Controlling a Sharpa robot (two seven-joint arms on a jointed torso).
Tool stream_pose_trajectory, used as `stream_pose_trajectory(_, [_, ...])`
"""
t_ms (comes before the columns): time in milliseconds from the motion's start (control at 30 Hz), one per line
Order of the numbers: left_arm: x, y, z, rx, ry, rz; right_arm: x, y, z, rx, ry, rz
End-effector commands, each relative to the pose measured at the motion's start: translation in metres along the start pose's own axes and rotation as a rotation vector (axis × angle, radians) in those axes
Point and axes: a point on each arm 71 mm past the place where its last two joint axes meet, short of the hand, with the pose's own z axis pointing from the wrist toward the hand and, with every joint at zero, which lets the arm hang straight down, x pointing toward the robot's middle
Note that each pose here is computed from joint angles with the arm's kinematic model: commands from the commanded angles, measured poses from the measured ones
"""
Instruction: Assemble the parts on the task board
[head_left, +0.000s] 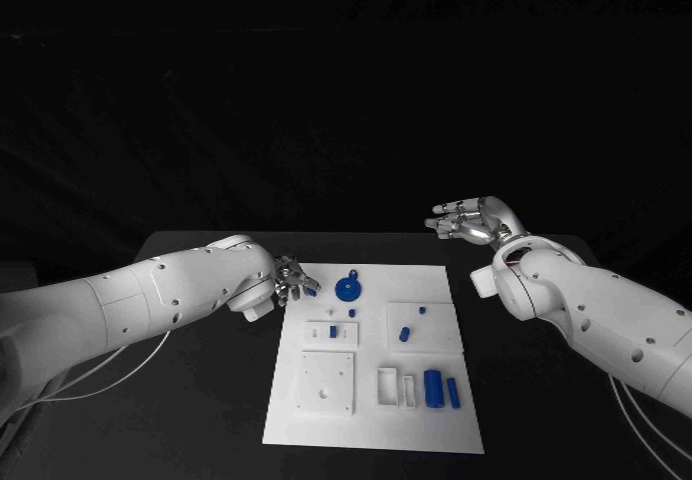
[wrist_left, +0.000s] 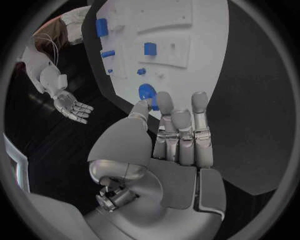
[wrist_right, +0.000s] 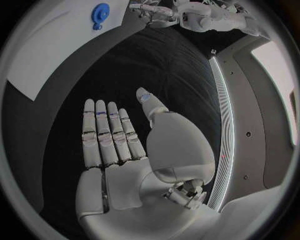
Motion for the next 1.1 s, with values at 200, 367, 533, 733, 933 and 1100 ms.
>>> stream_pose_trajectory(200, [0.0128, 0.0063, -0.0192, 0.033, -0.102, 0.003, 0.001, -0.006, -0.002, 0.005, 0.016, -0.006])
stream_pose_trajectory(367, [0.0282, 0.0134, -0.0270, 0.045, -0.096, 0.018, 0.002, -0.009, -0.003, 0.011, 0.019, -0.005])
stream_pose_trajectory(533, [0.0418, 0.0198, -0.0297, 0.048, -0.088, 0.038, 0.003, -0.011, -0.004, 0.014, 0.021, -0.004])
stream_pose_trajectory(733, [0.0558, 0.0263, -0.0284, 0.054, -0.093, 0.057, 0.003, -0.012, -0.005, 0.017, 0.022, -0.004])
stream_pose_trajectory(933, [0.0666, 0.0266, -0.0262, 0.081, -0.106, 0.083, 0.003, -0.013, -0.005, 0.019, 0.023, -0.004])
stream_pose_trajectory(1100, [0.0736, 0.0244, -0.0236, 0.107, -0.112, 0.111, 0.003, -0.013, -0.005, 0.019, 0.023, -0.003])
